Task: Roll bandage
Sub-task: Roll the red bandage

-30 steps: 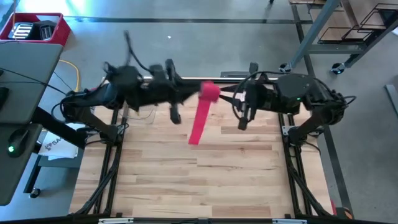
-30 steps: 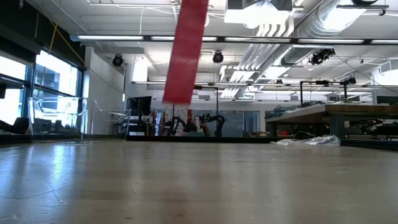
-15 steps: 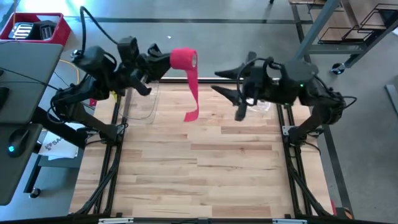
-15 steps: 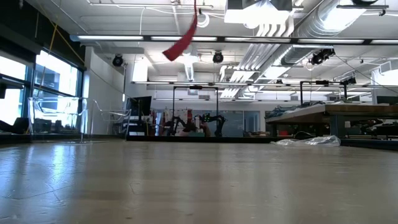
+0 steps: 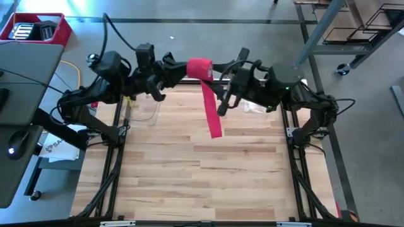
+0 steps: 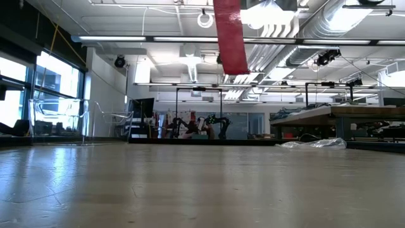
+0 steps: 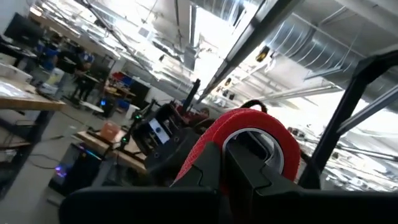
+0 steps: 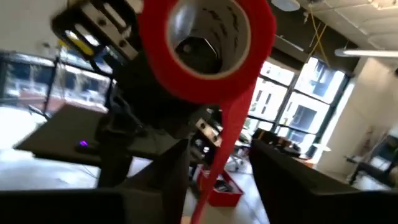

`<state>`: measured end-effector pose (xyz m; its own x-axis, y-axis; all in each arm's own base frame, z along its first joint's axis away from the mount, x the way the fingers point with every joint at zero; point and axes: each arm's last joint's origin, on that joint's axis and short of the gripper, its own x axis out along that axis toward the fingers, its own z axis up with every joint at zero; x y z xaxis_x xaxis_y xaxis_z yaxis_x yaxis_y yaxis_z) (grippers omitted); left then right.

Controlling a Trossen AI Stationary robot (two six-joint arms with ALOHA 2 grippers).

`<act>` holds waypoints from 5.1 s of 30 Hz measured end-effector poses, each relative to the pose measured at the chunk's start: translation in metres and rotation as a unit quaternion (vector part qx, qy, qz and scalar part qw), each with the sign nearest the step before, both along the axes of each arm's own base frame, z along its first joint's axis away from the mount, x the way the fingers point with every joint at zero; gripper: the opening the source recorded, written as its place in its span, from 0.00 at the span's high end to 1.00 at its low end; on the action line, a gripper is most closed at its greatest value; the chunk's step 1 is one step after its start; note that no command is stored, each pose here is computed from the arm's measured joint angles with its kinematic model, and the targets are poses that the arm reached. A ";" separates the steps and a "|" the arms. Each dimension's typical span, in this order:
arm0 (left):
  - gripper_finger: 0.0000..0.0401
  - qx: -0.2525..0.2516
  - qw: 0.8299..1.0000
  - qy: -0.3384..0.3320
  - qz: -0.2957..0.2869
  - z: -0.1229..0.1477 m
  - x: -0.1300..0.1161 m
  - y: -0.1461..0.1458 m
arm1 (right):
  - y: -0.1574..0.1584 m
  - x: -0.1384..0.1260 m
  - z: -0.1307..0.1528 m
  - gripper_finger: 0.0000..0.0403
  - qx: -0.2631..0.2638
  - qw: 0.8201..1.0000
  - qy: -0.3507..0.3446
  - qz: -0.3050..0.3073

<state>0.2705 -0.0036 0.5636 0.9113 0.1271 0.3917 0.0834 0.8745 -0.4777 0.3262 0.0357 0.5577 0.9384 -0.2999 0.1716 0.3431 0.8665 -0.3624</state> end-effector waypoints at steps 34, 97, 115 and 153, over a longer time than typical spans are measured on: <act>1.00 -0.113 0.963 -0.008 -0.246 0.013 -0.034 -0.036 | -0.025 -0.023 -0.058 1.00 -0.074 0.921 0.346 -0.166; 0.98 -0.123 0.973 0.106 -0.163 -0.040 0.051 -0.004 | -0.009 -0.146 -0.008 0.52 0.046 0.985 0.148 0.080; 0.99 -0.065 0.953 0.088 -0.283 -0.027 0.034 -0.008 | 0.042 -0.125 -0.037 0.67 0.198 0.964 0.180 0.005; 1.00 -0.162 0.962 0.181 -0.122 -0.032 -0.004 -0.001 | 0.037 -0.039 -0.042 0.46 0.120 0.983 0.125 0.052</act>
